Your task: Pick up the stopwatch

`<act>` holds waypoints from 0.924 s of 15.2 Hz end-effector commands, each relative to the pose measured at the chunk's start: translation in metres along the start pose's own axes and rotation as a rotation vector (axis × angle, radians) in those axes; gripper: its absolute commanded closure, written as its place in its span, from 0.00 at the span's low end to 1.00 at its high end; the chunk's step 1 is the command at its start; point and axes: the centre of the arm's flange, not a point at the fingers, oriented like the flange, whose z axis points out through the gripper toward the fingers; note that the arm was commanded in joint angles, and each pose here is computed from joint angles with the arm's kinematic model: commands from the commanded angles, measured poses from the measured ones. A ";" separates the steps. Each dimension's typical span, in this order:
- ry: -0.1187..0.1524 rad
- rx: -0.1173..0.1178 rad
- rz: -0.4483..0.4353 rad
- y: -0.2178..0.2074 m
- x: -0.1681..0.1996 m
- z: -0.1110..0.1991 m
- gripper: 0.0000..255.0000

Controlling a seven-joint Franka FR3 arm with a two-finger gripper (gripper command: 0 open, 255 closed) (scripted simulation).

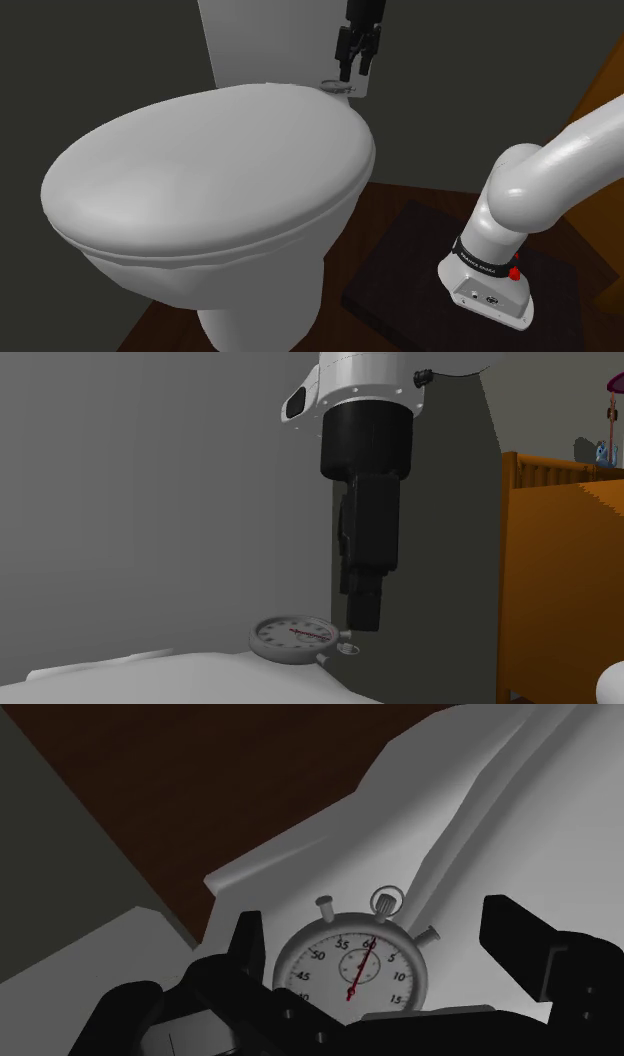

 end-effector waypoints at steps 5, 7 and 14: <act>0.000 0.000 0.000 0.000 0.000 0.024 0.00; 0.000 0.000 0.000 -0.001 -0.001 0.024 1.00; 0.000 0.000 0.000 -0.001 -0.001 0.024 1.00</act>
